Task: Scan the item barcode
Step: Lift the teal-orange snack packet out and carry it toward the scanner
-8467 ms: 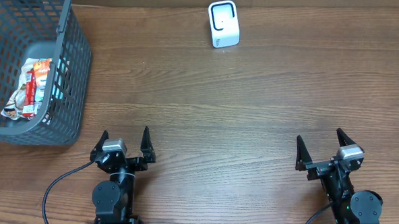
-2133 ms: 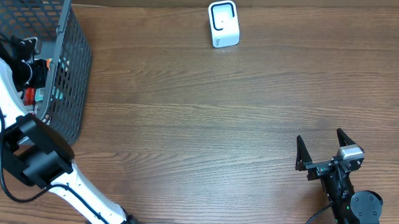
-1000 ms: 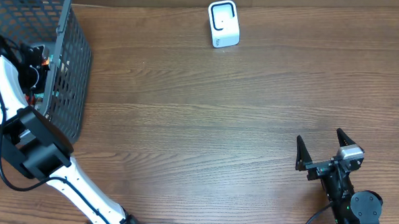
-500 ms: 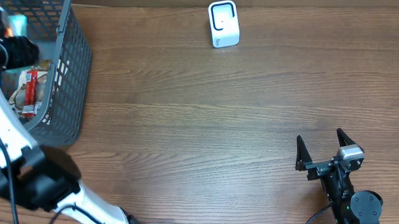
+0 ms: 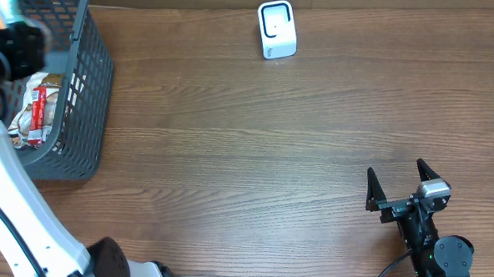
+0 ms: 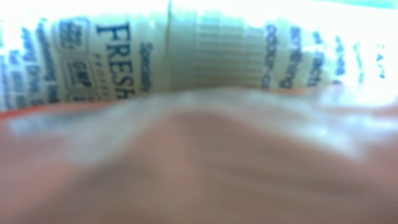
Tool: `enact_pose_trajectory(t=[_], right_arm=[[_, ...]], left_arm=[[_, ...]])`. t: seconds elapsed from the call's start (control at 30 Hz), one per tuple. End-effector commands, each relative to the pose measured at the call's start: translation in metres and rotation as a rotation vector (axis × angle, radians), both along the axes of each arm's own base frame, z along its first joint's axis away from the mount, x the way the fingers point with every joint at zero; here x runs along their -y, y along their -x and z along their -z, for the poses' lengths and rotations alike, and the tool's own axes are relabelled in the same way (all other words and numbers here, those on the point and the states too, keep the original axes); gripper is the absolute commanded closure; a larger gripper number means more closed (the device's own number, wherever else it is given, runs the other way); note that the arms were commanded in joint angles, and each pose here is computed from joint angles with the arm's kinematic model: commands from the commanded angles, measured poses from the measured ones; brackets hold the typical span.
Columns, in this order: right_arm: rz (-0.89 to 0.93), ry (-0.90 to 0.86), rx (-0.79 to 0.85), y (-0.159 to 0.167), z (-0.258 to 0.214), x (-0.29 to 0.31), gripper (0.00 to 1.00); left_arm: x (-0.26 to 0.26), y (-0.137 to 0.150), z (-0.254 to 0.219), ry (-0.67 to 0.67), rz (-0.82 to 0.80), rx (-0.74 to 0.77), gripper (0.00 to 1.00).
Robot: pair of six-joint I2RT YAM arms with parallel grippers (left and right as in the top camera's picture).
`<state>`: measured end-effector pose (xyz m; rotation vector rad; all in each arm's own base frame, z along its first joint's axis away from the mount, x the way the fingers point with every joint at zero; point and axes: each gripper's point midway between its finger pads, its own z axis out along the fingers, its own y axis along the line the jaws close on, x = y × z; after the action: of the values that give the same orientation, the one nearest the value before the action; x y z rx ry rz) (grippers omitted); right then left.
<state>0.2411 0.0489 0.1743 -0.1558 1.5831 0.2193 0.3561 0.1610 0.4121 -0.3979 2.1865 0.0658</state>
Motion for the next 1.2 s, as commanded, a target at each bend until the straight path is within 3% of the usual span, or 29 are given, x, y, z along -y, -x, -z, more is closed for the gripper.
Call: enact_pose_trajectory(t=[0.0, 0.3, 0.5, 1.0, 1.17], right_arm=[[0.003, 0.005, 0.002, 0.0, 0.002, 0.001, 0.0], [0.003, 0.005, 0.002, 0.0, 0.002, 0.001, 0.0], [0.003, 0.005, 0.002, 0.0, 0.002, 0.001, 0.0], [0.003, 0.005, 0.002, 0.0, 0.002, 0.001, 0.0], [0.003, 0.005, 0.002, 0.0, 0.002, 0.001, 0.0]], left_arm=[[0.035, 0.008, -0.019, 0.004, 0.015, 0.034, 0.5], [0.14, 0.008, 0.034, 0.095, 0.211, -0.19, 0.53], [0.208, 0.006, 0.076, 0.054, 0.313, -0.304, 0.53], [0.396, 0.013, 0.25, 0.064, 0.582, -0.52, 0.55], [0.441, 0.02, 0.297, 0.068, 0.603, -0.574, 0.58]])
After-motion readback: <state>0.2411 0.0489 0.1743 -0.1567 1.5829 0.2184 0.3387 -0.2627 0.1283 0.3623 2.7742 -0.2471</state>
